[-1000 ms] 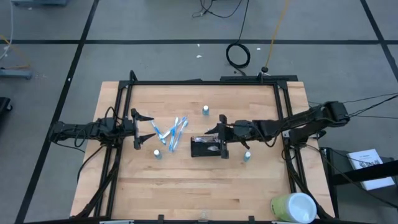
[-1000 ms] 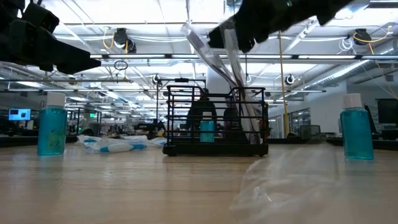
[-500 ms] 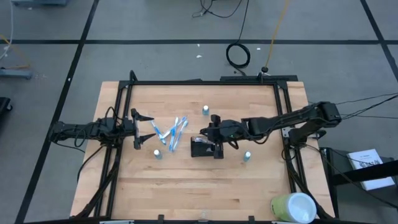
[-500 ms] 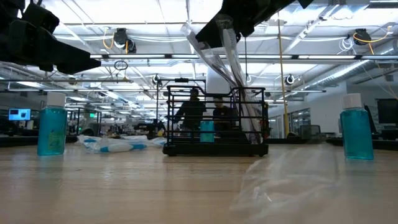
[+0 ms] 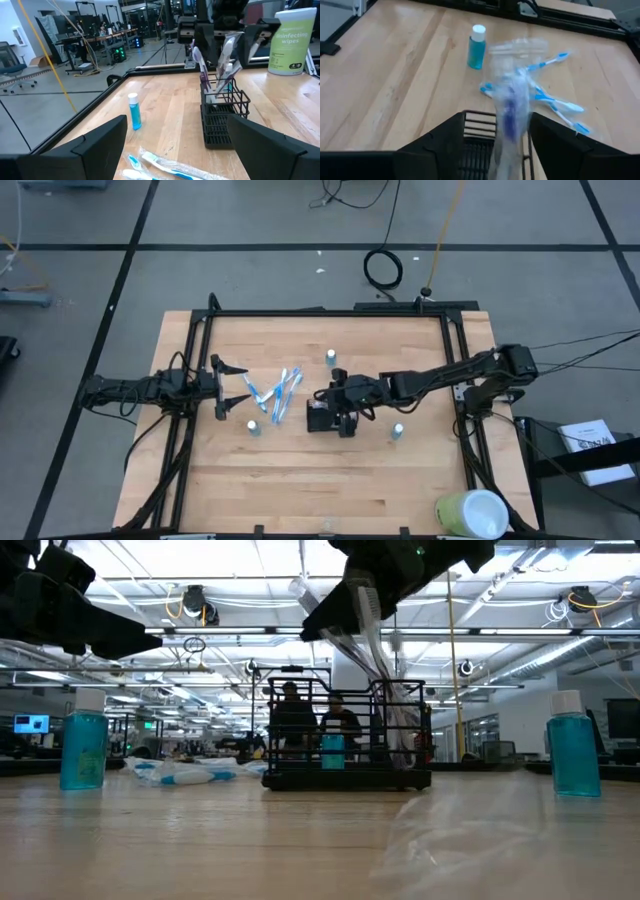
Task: Pick & Place toothbrushing station
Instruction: Put the purple toothbrush into the right section of the wire organizer
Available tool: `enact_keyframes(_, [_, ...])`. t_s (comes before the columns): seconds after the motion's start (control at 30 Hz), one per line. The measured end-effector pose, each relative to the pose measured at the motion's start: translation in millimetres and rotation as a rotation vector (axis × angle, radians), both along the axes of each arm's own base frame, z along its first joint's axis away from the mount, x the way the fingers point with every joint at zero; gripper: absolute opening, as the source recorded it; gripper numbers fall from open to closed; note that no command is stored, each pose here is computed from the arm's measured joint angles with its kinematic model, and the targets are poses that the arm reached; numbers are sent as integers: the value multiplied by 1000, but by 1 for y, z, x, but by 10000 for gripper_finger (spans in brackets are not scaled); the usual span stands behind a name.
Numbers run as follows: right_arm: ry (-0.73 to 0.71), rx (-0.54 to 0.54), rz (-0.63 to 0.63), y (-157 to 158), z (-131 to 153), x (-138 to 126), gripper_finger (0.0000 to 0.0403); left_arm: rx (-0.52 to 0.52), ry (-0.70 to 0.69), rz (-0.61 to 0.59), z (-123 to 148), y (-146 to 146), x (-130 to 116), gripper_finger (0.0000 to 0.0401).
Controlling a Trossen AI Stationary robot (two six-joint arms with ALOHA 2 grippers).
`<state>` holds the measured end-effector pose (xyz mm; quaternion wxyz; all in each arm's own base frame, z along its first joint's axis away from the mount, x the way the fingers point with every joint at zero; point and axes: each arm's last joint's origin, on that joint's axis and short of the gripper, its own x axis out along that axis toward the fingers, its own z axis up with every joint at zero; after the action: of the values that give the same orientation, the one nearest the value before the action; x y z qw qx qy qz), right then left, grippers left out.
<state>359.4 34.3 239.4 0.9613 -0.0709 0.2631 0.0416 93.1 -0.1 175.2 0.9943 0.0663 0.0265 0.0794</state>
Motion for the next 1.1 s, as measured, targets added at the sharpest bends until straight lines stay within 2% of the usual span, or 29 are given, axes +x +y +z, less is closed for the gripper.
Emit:
enact_keyframes(0.43, [-51, -39, 14, 0, 6, 1, 125, 0, 0, 0, 0, 0, 0, 351])
enact_keyframes(0.77, [-118, -39, 21, 0, 23, -4, 15, 0, 0, 0, 0, 0, 0, 351])
enact_keyframes(1.1, [-228, 9, 20, 6, 48, -17, 12, 0, 0, -1, 0, 0, 0, 351])
